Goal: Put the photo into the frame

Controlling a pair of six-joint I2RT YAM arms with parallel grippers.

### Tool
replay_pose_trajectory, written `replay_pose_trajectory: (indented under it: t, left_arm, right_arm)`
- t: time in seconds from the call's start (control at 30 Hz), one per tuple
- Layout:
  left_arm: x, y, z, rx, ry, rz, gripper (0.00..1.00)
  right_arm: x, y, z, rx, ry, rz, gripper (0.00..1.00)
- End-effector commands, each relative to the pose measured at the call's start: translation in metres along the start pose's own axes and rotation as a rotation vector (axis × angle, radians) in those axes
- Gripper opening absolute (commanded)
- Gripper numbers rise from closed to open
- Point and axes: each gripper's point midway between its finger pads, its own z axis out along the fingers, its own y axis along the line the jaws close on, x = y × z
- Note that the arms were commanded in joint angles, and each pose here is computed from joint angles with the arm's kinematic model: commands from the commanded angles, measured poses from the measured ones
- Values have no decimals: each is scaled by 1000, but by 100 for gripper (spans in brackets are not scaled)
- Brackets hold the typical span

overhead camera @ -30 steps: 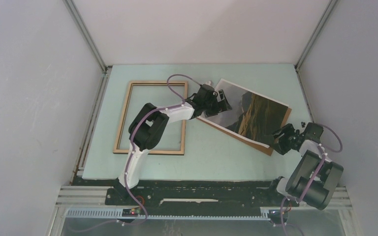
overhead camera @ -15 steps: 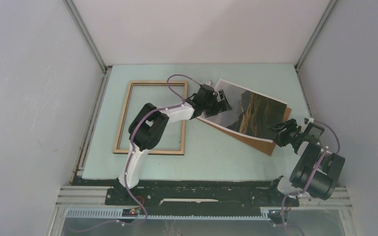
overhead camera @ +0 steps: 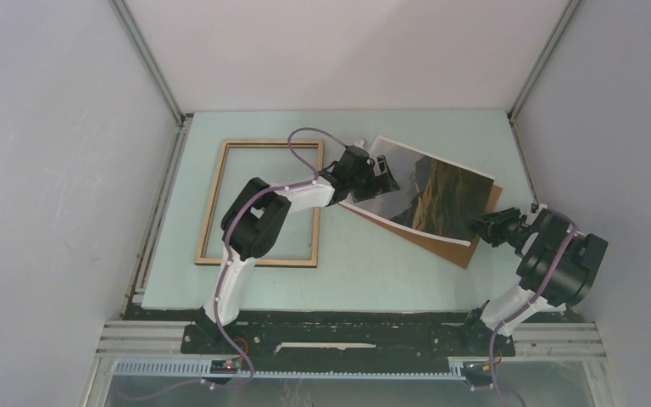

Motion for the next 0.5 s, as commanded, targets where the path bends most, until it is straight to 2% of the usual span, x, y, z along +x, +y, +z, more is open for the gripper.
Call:
replay_pose_trajectory:
  t: [0.0, 0.13, 0.2, 0.33, 0.4, 0.47]
  left_arm:
    - [20, 12, -13, -51, 68, 48, 100]
    - [17, 7, -17, -48, 50, 83, 100]
    - [17, 4, -18, -43, 48, 102, 100]
    - [5, -10, -35, -30, -2, 181, 100]
    - [-12, -18, -57, -50, -52, 221, 100]
    - [-37, -36, -98, -71, -123, 267, 100]
  right_arm:
    - [-11, 23, 4, -83, -3, -62, 32]
    - [-10, 29, 13, -96, 9, -69, 35]
    - [-8, 30, 19, -93, 21, -72, 30]
    - [-7, 38, 27, -103, 23, -101, 9]
    - [-6, 48, 28, -102, 21, -142, 0]
    - [-1, 64, 28, -88, 32, -199, 0]
